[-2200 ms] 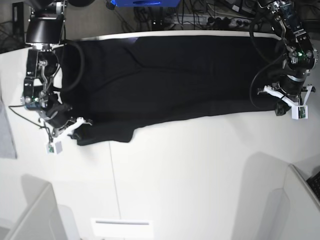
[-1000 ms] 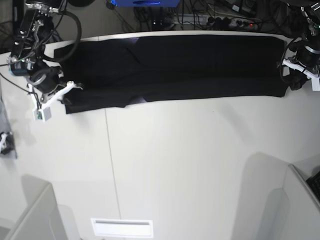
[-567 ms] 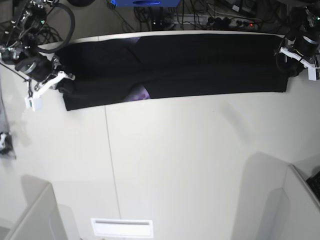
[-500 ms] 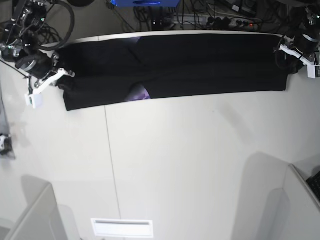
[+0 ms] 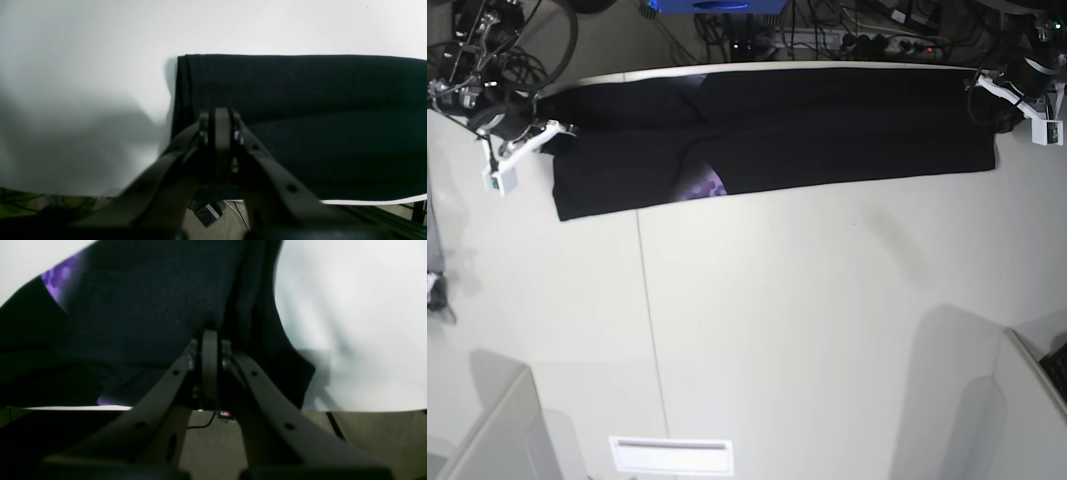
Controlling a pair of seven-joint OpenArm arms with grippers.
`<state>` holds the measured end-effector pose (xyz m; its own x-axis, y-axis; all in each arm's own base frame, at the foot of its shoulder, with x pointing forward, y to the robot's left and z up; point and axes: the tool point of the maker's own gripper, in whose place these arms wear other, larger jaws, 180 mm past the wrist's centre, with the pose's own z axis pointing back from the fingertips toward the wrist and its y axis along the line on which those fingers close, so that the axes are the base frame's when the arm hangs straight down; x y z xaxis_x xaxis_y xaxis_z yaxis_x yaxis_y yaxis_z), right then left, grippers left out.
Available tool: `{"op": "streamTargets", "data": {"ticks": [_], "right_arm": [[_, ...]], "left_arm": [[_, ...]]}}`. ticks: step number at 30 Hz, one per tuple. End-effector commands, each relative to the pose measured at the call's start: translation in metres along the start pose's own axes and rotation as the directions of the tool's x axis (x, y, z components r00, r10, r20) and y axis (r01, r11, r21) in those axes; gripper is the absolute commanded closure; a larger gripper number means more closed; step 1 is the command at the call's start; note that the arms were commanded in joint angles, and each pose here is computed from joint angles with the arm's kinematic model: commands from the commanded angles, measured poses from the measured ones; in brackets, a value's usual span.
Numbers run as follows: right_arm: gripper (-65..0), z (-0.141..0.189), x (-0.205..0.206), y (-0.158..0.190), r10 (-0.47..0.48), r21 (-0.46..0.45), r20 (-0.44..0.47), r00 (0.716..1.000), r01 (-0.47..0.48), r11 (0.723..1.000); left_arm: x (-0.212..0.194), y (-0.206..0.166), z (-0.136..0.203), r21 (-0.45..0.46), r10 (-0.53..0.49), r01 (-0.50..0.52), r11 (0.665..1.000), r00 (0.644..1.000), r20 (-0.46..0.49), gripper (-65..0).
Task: Fold the T-shirt properly
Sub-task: 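Release the strip ends and reposition both grippers on the strip ends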
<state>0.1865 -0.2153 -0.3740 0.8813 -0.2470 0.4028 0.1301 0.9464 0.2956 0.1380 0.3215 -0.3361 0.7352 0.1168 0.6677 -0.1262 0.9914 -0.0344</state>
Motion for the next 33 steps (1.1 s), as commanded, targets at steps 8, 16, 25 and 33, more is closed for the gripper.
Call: {"op": "streamTargets", "data": {"ticks": [8,16,25,33], "right_arm": [[-24.8,0.007,0.006,-0.004,0.015,-0.011,0.032,0.999,-0.014,1.0],[-10.7,-0.005,0.01,0.029,0.109,0.065,0.094,0.99,-0.115,0.991],[0.0,-0.042,-0.01,0.034,0.081,0.121,0.024,0.996,-0.083,0.989],[0.0,-0.068,-0.002,0.001,0.107,-0.03,-0.001,0.994,-0.107,0.994]], "left_arm": [[0.012,0.005,0.005,0.012,-0.016,0.016,1.0,0.999,0.038,-19.9],[0.025,0.017,0.008,0.049,0.007,-0.011,0.999,0.996,0.089,-35.7],[-0.002,0.003,-0.031,-0.004,0.084,-0.084,0.996,0.996,0.015,0.0],[-0.029,-0.003,-0.078,0.07,0.019,-0.012,0.997,0.994,-0.108,0.0]]}}
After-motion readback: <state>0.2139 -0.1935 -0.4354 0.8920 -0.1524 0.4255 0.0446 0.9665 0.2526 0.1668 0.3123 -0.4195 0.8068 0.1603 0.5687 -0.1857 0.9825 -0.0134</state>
